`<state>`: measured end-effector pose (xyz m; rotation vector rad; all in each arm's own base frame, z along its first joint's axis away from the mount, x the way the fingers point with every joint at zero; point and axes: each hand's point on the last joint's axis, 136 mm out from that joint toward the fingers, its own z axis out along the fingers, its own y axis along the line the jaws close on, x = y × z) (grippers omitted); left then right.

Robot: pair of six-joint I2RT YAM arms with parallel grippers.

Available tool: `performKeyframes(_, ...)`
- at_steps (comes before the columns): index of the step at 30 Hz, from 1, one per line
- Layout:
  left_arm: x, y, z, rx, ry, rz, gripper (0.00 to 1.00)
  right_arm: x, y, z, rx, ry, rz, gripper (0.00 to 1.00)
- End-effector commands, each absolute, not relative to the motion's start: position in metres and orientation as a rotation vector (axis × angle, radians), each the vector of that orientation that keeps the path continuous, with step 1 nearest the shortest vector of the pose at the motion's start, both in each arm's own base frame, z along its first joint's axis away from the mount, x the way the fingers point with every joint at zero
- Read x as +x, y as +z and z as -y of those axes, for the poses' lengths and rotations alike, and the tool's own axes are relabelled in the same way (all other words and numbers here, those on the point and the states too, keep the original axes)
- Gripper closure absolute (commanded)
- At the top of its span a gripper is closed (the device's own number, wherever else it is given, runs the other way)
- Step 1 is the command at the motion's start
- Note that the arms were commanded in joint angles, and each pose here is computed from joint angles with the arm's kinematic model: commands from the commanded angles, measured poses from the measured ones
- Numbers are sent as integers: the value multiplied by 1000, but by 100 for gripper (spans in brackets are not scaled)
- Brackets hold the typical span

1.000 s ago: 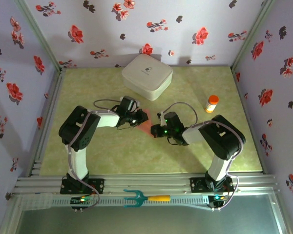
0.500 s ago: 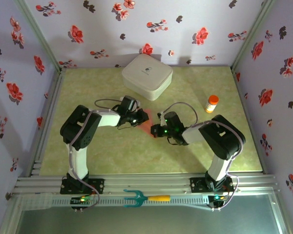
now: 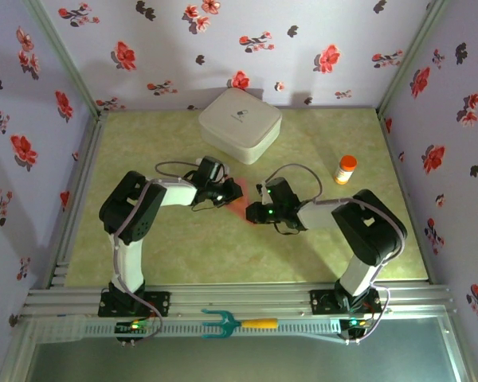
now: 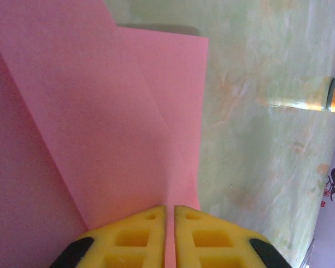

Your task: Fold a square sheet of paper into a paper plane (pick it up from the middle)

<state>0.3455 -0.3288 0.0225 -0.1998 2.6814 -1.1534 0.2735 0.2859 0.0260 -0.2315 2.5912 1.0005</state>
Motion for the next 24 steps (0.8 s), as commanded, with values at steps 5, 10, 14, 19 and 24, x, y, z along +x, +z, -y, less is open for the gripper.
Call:
performKeyframes(5, 332, -2, 325, -193, -1099, -2780, 87, 266, 32, -282, -175, 1072, -2691, 85)
performKeyframes(10, 332, -1, 325, -192, -1100, -2777, 87, 259, 28, -282, -170, 1090, -2724, 91)
performKeyframes(14, 332, -2, 324, -195, -1101, -2777, 87, 250, 12, -274, -132, 1059, -2794, 90)
performKeyframes(19, 331, -2, 324, -198, -1103, -2776, 87, 244, 2, -275, -89, 1093, -2816, 89)
performKeyframes(24, 331, -1, 324, -196, -1104, -2774, 87, 246, 7, -272, -92, 1070, -2812, 86)
